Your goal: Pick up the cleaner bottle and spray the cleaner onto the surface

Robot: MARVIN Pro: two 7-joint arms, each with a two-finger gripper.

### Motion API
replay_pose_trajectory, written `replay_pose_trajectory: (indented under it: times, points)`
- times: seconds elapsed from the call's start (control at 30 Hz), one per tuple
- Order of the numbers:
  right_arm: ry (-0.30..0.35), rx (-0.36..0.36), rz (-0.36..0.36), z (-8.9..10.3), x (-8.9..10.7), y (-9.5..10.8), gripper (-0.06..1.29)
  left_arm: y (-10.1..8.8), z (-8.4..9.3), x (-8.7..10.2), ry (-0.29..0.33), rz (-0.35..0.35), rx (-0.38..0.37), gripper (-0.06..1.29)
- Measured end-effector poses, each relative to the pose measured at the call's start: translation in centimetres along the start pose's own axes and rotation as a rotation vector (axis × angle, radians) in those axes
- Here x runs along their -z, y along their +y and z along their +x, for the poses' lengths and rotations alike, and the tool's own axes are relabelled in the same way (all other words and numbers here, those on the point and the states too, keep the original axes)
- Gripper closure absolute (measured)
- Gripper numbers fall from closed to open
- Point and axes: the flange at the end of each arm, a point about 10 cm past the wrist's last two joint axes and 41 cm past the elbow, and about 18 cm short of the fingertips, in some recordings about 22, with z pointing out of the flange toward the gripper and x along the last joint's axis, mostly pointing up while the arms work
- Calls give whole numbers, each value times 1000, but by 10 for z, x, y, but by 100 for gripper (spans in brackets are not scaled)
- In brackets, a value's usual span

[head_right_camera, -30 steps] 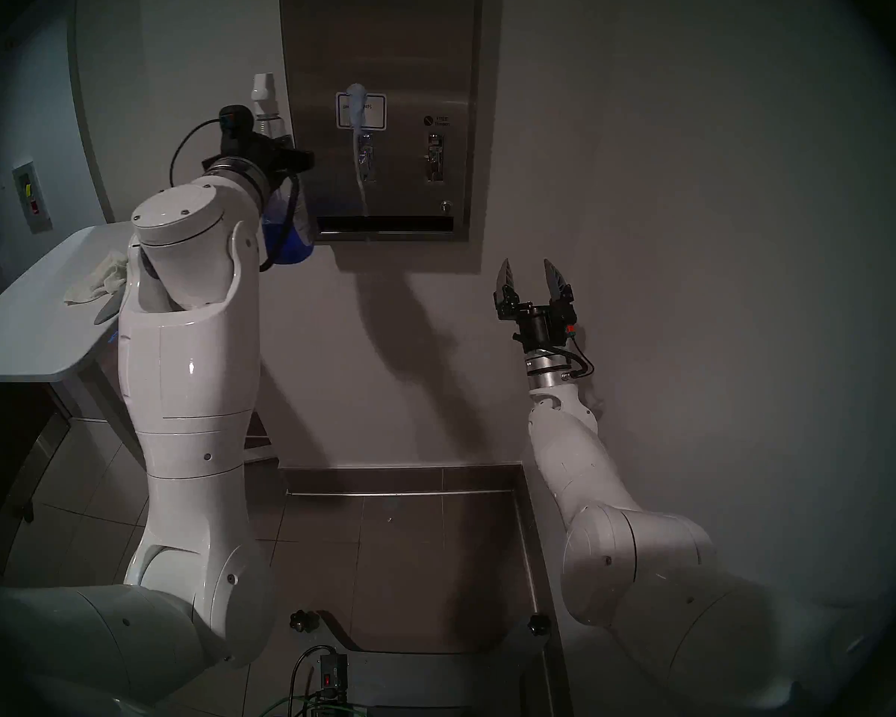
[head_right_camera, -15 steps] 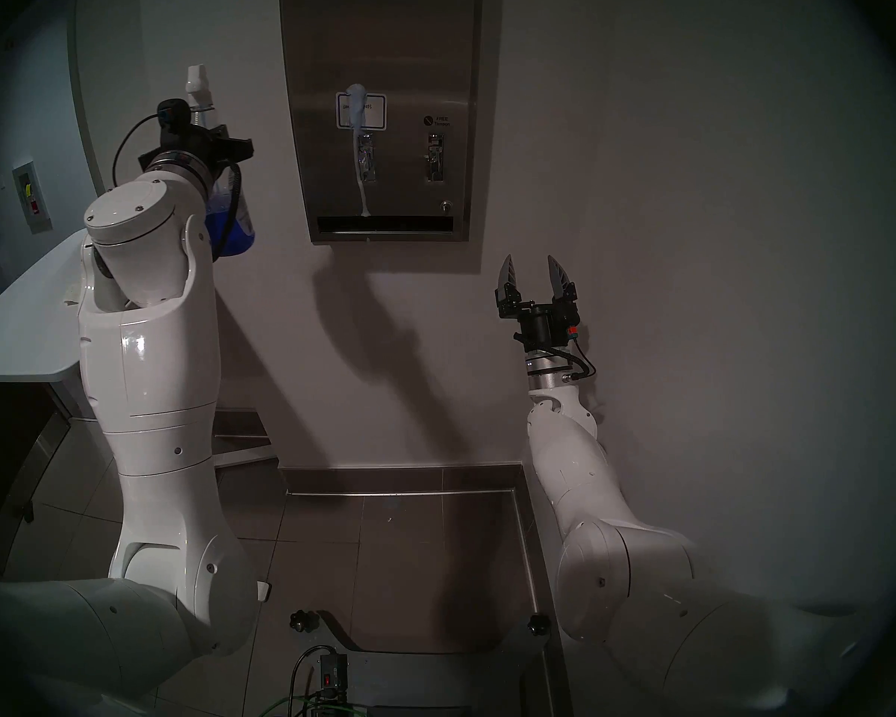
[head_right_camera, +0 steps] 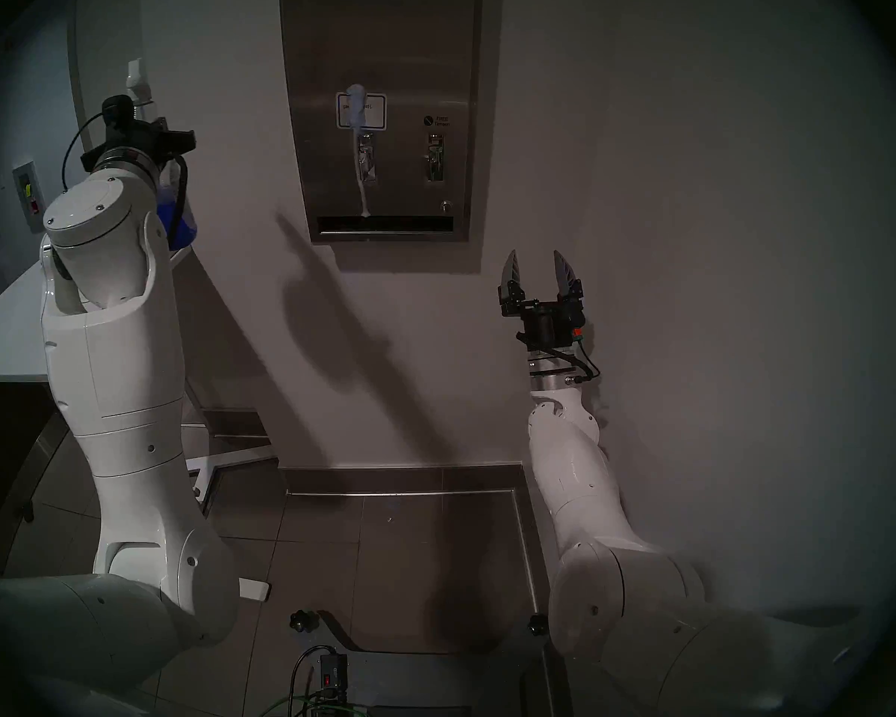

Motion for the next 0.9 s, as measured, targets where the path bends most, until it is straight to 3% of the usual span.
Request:
replay_pose_trajectory:
  times: [0.53, 0.9]
  points:
    - [54, 36, 27, 22, 10, -10, -1, -44, 18, 7, 59, 137, -50, 84]
    - [88, 65, 45, 39, 17, -18, -1, -55, 23, 12, 81, 160, -70, 84]
